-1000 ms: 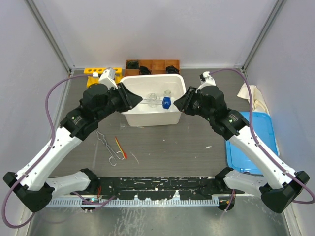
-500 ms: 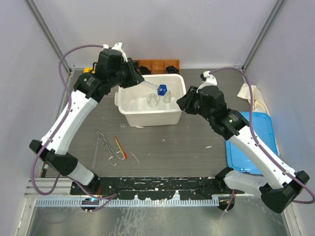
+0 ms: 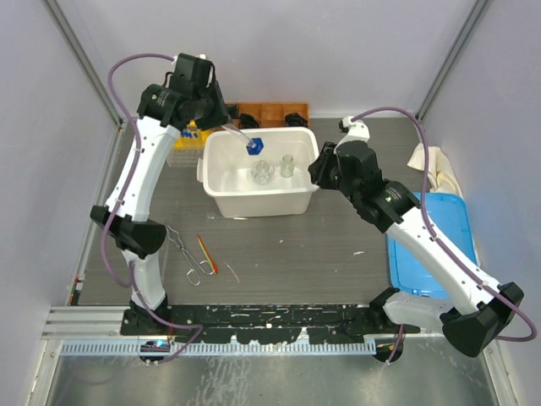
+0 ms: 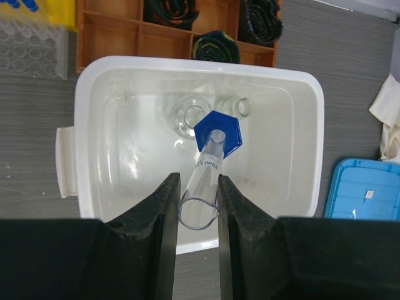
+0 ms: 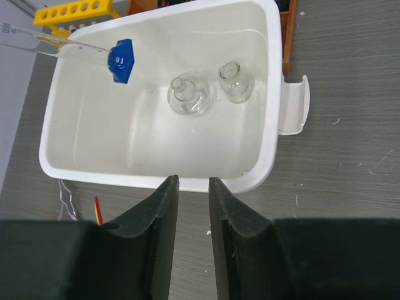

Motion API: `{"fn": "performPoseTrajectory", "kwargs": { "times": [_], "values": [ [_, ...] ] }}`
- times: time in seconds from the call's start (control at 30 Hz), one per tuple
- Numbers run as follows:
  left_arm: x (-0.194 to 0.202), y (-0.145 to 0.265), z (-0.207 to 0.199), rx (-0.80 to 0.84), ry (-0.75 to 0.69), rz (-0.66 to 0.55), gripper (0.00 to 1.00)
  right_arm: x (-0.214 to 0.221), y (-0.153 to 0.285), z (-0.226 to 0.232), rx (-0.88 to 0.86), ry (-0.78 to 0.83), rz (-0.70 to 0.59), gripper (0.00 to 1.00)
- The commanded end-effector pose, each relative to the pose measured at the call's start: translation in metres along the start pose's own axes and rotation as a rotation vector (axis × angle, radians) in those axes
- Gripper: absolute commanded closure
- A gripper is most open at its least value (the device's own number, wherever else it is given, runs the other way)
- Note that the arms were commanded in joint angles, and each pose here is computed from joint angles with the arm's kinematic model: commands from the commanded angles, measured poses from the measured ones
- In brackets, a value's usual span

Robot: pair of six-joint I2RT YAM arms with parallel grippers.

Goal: Organize the chemistry lab equipment
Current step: Pick up the chemistry item at the center of the board, then place the chemistry item in the storage box.

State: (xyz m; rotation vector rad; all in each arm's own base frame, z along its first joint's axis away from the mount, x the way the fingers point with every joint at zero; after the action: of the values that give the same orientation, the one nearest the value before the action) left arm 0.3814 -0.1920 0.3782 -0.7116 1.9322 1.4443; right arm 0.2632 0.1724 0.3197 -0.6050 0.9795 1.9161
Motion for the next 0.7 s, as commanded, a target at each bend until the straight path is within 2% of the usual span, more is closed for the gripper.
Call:
{"fn": "performPoseTrajectory", "kwargs": {
  "times": [0.0,0.3,0.53,0.67],
  "values": [
    [0.000,0.005,0.017,-0.083,-0.020,0.033,1.00,-0.021,-0.001,0.008,0.005,0.035,-0.068,0.68],
    [0.015,-0.018,0.035,-0.201,-0.071,0.091,1.00,-0.020,-0.024,0.008,0.011,0.063,-0.042,0.68],
    [0.008,-0.035,0.043,-0.262,-0.113,0.047,1.00,-0.019,-0.042,0.009,-0.005,0.069,-0.007,0.68],
    [0.010,-0.050,0.044,-0.268,-0.131,0.066,1.00,-0.021,-0.049,0.006,-0.004,0.075,0.001,0.68]
  ]
}}
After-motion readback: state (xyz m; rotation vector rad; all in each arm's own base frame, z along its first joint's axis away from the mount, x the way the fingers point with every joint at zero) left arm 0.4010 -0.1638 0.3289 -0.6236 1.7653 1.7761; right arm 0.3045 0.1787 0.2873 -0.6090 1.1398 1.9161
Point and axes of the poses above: each gripper's point midway between its finger pads, its own y axis back along the fingers, its own z axis along the line the jaws close on, x = y × z, the point moved 5 cm from there along y, back along the fingers, and after that the axes turned 14 degrees about -y, right-handed, at the moved point
